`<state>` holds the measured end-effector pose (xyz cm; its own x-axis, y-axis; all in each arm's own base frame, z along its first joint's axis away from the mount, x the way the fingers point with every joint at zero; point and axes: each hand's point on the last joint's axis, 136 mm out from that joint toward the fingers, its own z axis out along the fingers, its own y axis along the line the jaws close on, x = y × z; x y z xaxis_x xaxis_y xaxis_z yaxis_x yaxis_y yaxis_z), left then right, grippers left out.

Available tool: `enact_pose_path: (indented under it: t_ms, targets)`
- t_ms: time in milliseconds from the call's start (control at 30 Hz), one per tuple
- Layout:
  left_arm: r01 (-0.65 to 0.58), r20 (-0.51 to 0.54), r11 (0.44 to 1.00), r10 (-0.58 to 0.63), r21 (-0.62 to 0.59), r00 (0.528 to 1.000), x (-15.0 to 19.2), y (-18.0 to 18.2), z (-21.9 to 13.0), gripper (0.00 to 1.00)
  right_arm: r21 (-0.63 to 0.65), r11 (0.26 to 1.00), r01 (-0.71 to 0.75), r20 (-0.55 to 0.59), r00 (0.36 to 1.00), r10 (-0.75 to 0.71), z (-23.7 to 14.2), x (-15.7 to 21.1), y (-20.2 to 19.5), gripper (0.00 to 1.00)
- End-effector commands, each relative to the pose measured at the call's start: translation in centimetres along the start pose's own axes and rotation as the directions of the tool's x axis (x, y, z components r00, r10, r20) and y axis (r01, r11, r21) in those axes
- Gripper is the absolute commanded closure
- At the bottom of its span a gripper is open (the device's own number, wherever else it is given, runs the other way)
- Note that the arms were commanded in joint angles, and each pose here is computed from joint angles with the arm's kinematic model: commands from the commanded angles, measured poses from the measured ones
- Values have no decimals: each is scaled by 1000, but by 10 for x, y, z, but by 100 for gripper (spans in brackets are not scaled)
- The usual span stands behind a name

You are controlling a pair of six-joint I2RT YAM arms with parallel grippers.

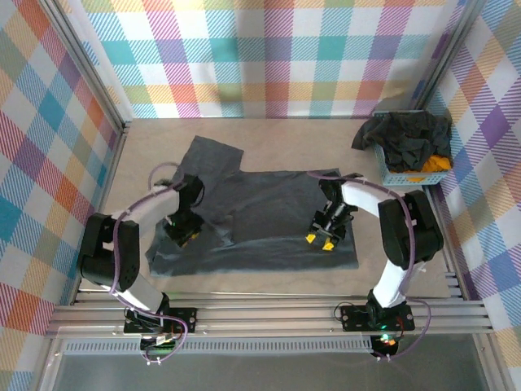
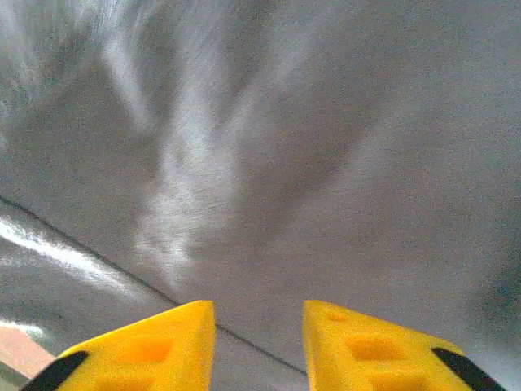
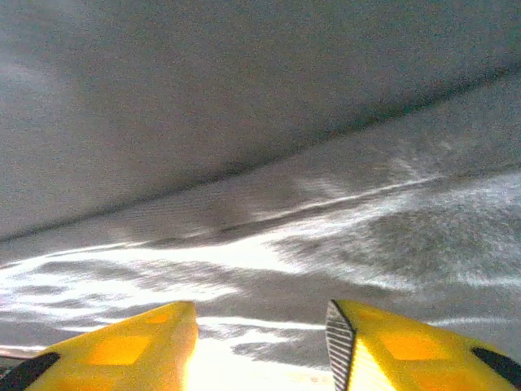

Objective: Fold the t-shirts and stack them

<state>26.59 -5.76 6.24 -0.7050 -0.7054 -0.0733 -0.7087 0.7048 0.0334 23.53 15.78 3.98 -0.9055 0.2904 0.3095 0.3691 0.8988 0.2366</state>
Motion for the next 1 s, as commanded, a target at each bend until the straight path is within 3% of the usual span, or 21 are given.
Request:
enact_pose_path:
  t_ms: [0, 100, 233, 400, 533, 733, 867, 967]
  targets:
    - [-7, 158, 991, -15, 137, 987, -64, -56, -54, 62, -147, 978, 145, 276, 956, -100, -64, -41, 56, 50]
    - [9, 190, 976, -52, 219, 980, -117, -106, -68, 62, -313, 917, 246, 452, 888, -84, -107, -80, 102, 48]
    - [-1, 279, 956, -85, 293, 957, -192, -156, -69, 64, -442, 821, 363, 584, 810, -44, -149, -125, 140, 46]
    - [1, 364, 929, -146, 370, 920, -270, -185, -49, 65, -473, 775, 419, 660, 751, -3, -192, -162, 160, 45]
    - [-35, 417, 901, -165, 432, 894, -312, -210, -32, 64, -485, 769, 417, 659, 752, 8, -206, -167, 166, 45]
    - [-96, 450, 856, -169, 508, 877, -343, -247, -4, 61, -514, 768, 382, 627, 779, 32, -197, -154, 157, 45]
    - [-96, 421, 828, -178, 552, 889, -342, -262, 15, 57, -505, 784, 361, 613, 789, 32, -186, -145, 145, 45]
    - [-83, 383, 840, -154, 536, 911, -329, -264, 31, 57, -497, 792, 353, 606, 795, 26, -181, -141, 140, 45]
